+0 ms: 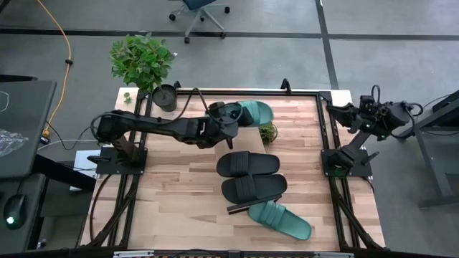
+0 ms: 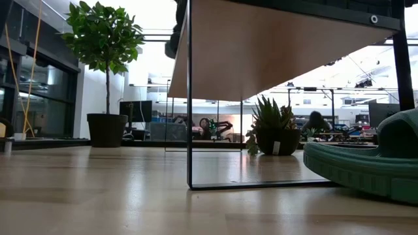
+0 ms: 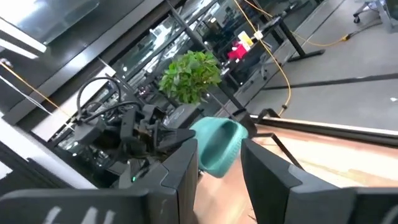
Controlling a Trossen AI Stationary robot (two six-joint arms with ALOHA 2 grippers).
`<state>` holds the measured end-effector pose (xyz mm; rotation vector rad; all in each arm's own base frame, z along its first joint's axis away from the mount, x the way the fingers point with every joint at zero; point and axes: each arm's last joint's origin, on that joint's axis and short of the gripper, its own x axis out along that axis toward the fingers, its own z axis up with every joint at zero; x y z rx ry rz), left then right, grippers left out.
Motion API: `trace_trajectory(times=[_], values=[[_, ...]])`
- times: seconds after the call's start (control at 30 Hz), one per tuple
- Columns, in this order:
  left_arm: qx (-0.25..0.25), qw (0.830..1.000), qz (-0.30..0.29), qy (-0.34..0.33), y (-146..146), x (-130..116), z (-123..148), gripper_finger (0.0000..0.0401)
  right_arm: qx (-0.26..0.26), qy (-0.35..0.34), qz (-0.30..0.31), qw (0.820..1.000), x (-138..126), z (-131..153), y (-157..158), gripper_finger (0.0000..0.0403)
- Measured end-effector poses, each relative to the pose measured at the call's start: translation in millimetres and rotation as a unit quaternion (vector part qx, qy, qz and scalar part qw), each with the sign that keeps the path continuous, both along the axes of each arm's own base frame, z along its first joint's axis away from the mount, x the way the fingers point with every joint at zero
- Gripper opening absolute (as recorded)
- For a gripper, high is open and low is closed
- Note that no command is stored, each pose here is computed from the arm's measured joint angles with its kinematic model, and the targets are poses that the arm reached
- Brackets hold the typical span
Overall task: Pick and place slides into the shelf
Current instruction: Put the left green slipper on the shelf
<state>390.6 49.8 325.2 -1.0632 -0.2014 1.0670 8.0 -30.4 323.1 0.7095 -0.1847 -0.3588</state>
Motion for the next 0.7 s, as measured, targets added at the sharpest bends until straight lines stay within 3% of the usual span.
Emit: trace_trajectory(times=[0.27,0.7], values=[[-0.032,0.999,0.018,0.003,0.9,9.4,-23.0,0.0,0.004,0.004,0.018,1.0,0.6,-2.7,1.1,0.0113],[-0.055,0.997,0.037,0.037,16.1,2.4,-31.2,0.0,0.004,0.004,0.021,1.0,0.6,-2.6,1.3,0.0113]])
